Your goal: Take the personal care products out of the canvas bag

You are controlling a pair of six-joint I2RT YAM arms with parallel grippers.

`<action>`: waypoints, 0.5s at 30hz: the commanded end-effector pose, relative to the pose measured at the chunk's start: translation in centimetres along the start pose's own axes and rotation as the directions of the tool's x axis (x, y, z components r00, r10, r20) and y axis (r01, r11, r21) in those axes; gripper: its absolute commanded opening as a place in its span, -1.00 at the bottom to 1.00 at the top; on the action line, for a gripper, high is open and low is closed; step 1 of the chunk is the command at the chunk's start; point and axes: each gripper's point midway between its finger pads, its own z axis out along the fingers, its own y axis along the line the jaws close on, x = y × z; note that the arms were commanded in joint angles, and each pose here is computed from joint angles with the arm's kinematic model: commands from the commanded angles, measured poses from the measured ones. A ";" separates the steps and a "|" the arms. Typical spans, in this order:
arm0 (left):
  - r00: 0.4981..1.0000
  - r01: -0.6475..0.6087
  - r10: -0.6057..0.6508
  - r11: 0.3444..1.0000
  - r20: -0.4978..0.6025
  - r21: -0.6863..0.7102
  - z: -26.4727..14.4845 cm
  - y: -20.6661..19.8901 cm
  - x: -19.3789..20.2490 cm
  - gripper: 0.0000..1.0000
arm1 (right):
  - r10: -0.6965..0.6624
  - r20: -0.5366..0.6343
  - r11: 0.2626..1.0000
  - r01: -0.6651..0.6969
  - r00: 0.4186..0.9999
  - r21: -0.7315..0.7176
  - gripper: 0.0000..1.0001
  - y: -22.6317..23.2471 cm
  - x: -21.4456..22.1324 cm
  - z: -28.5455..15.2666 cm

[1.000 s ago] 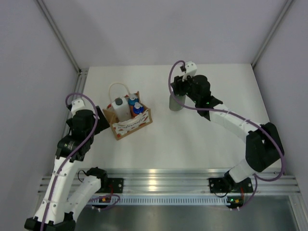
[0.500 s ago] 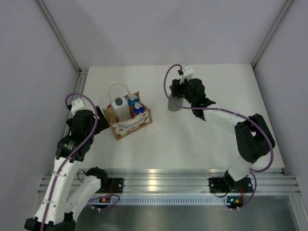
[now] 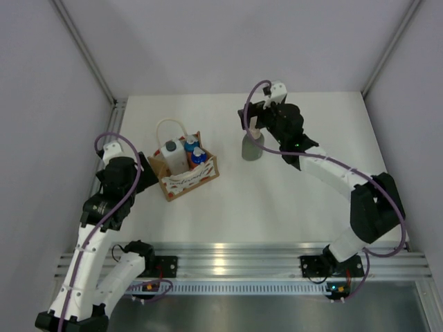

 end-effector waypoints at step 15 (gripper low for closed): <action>0.962 0.136 -0.163 0.982 -0.219 -0.130 6.5 -2.9 4.0 0.94 | -0.072 0.045 0.887 0.084 0.996 -0.453 0.99 16.4 -8.8 -8.8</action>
